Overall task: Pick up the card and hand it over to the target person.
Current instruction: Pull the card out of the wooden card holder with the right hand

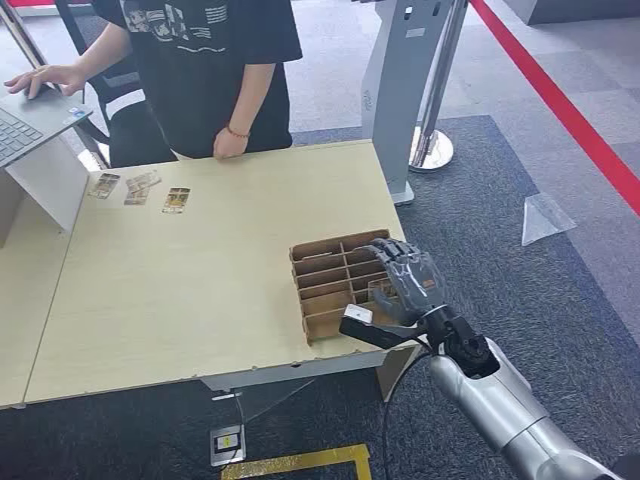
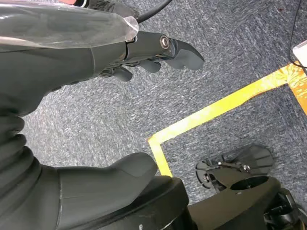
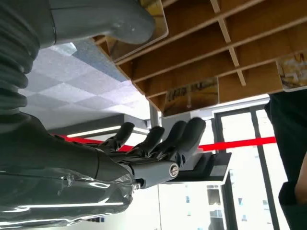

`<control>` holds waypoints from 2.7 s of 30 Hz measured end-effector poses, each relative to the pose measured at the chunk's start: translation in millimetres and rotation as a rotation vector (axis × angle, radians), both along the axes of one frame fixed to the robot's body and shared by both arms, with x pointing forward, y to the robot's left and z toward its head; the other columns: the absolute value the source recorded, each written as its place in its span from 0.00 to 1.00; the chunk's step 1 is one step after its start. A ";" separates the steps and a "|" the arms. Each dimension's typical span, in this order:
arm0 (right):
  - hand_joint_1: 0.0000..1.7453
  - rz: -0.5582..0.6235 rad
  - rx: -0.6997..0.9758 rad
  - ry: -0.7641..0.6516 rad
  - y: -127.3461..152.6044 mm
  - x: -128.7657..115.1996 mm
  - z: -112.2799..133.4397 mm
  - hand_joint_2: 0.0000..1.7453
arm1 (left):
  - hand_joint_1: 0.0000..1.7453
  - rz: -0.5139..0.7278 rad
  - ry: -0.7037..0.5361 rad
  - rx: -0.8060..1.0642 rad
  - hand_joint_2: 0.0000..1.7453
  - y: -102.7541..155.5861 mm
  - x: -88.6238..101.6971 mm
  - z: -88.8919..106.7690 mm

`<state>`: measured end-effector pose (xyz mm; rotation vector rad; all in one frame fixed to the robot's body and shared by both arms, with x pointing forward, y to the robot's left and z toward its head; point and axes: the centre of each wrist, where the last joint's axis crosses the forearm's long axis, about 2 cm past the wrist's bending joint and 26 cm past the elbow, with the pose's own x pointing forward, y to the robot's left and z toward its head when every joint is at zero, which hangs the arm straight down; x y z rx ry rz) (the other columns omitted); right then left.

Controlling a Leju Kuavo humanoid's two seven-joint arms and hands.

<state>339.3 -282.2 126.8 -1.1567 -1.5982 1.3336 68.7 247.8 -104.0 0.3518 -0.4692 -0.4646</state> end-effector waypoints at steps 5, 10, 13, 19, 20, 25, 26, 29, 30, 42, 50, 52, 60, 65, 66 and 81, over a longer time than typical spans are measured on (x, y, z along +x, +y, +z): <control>0.63 0.002 -0.003 0.004 0.6 0.0 -0.8 1.00 | 0.00 0.005 0.000 0.001 1.00 0.6 -0.5 -0.1; 0.66 0.003 -0.007 0.012 0.6 0.4 -3.3 1.00 | 0.00 0.007 -0.003 0.002 1.00 1.4 -0.3 -0.1; 0.58 0.007 -0.009 0.014 1.0 0.3 -4.0 1.00 | 0.00 0.007 -0.004 0.004 1.00 2.0 0.0 -0.1; 0.40 0.012 -0.010 0.021 2.6 -1.3 -4.7 1.00 | 0.00 0.009 -0.004 0.007 1.00 3.6 -0.3 -0.3; 0.39 0.013 -0.010 0.023 2.9 -1.7 -5.1 1.00 | 0.00 0.011 -0.004 0.007 1.00 3.9 -0.4 -0.4; 0.40 0.011 -0.010 0.031 2.6 -3.1 -7.1 1.00 | 0.00 0.015 -0.004 0.008 1.00 4.7 -0.7 -0.5; 0.42 0.009 -0.010 0.033 2.1 -3.4 -7.6 1.00 | 0.00 0.015 -0.005 0.008 1.00 4.6 -0.7 -0.5; 0.46 0.007 -0.011 0.035 0.7 -3.8 -8.2 1.00 | 0.00 0.016 -0.006 0.009 1.00 4.3 -0.8 -0.4; 0.46 0.007 -0.012 0.035 0.3 -4.0 -8.3 1.00 | 0.00 0.016 -0.007 0.009 1.00 4.3 -0.8 -0.4; 0.45 0.010 -0.012 0.052 -0.5 -6.3 -10.8 1.00 | 0.00 0.021 -0.009 0.012 1.00 5.3 -0.9 -0.5; 0.47 -0.001 -0.020 0.079 -3.9 -5.6 -17.6 1.00 | 0.00 0.027 -0.008 0.014 1.00 6.1 -1.1 -0.6; 0.49 -0.005 -0.023 0.084 -5.9 -5.8 -18.7 1.00 | 0.00 0.026 -0.008 0.014 1.00 5.8 -1.1 -0.6; 0.55 -0.015 -0.030 0.096 -11.0 -8.2 -21.9 1.00 | 0.00 0.029 -0.012 0.011 1.00 5.5 -0.9 -0.5; 0.56 -0.015 -0.034 0.102 -11.9 -8.7 -22.6 1.00 | 0.00 0.030 -0.012 0.011 1.00 5.8 -1.0 -0.5; 0.57 -0.015 -0.036 0.105 -12.2 -8.9 -22.9 1.00 | 0.00 0.031 -0.013 0.011 1.00 6.0 -1.0 -0.5; 0.56 -0.027 -0.059 0.149 -19.7 -13.4 -30.2 1.00 | 0.00 0.034 -0.019 0.010 1.00 6.7 -1.1 -0.6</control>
